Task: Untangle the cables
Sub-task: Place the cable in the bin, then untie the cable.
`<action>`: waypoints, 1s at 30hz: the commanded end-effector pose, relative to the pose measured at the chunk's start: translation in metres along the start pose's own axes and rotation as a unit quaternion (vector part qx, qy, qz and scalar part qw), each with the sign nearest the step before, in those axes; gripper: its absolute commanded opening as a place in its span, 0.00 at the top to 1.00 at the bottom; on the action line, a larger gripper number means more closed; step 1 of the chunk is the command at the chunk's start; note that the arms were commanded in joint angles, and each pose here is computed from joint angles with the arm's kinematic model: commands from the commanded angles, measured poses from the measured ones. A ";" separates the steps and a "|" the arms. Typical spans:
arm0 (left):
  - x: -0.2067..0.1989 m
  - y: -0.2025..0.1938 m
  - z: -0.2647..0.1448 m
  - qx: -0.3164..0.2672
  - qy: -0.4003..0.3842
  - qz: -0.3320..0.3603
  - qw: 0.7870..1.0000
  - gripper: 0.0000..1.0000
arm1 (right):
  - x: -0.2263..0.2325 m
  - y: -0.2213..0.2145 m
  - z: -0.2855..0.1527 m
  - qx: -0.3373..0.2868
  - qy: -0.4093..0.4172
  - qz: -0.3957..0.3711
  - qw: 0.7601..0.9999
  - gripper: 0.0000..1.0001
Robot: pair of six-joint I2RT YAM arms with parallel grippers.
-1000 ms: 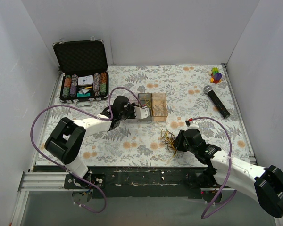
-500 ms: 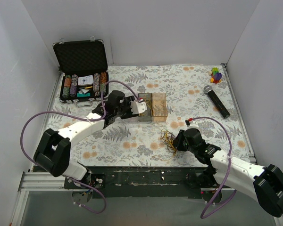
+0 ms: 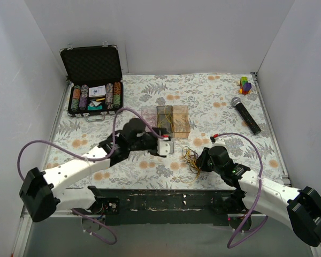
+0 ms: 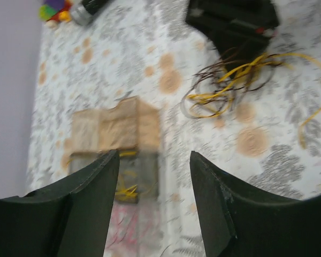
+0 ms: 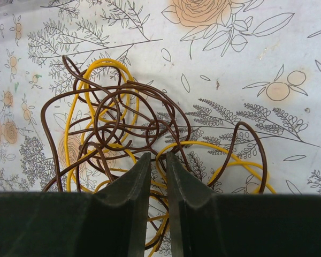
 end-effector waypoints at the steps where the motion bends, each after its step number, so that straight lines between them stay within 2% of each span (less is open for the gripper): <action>1: -0.056 0.000 0.047 -0.030 -0.065 -0.017 0.997 0.47 | -0.023 -0.016 -0.002 0.030 -0.042 -0.015 0.999 0.74; 9: -0.053 -0.017 0.116 -0.035 -0.071 0.018 0.997 0.52 | -0.024 -0.018 -0.005 0.029 -0.025 -0.033 0.999 0.74; 13: -0.046 -0.016 0.134 -0.049 -0.063 0.025 0.997 0.55 | -0.024 -0.023 -0.006 0.039 -0.013 -0.045 0.998 0.74; 20: -0.042 -0.015 0.148 -0.055 -0.066 0.030 0.996 0.58 | -0.016 -0.022 -0.007 0.031 0.019 -0.052 0.998 0.75; 27: -0.081 -0.026 0.149 -0.038 -0.167 0.014 0.985 0.59 | -0.014 -0.020 -0.007 0.031 0.020 -0.059 0.998 0.75; 30: -0.083 -0.032 0.152 -0.030 -0.167 0.027 0.985 0.59 | -0.014 -0.020 -0.008 0.030 0.022 -0.059 0.998 0.75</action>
Point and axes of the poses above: each gripper's point midway between its finger pads, its own z axis out along the fingers, its own x axis along the line the jaws close on, y = z × x, the point moved 2 cm from there along -z, back along the fingers, and after that the axes turned 8 degrees about z, right-handed, at the moved point
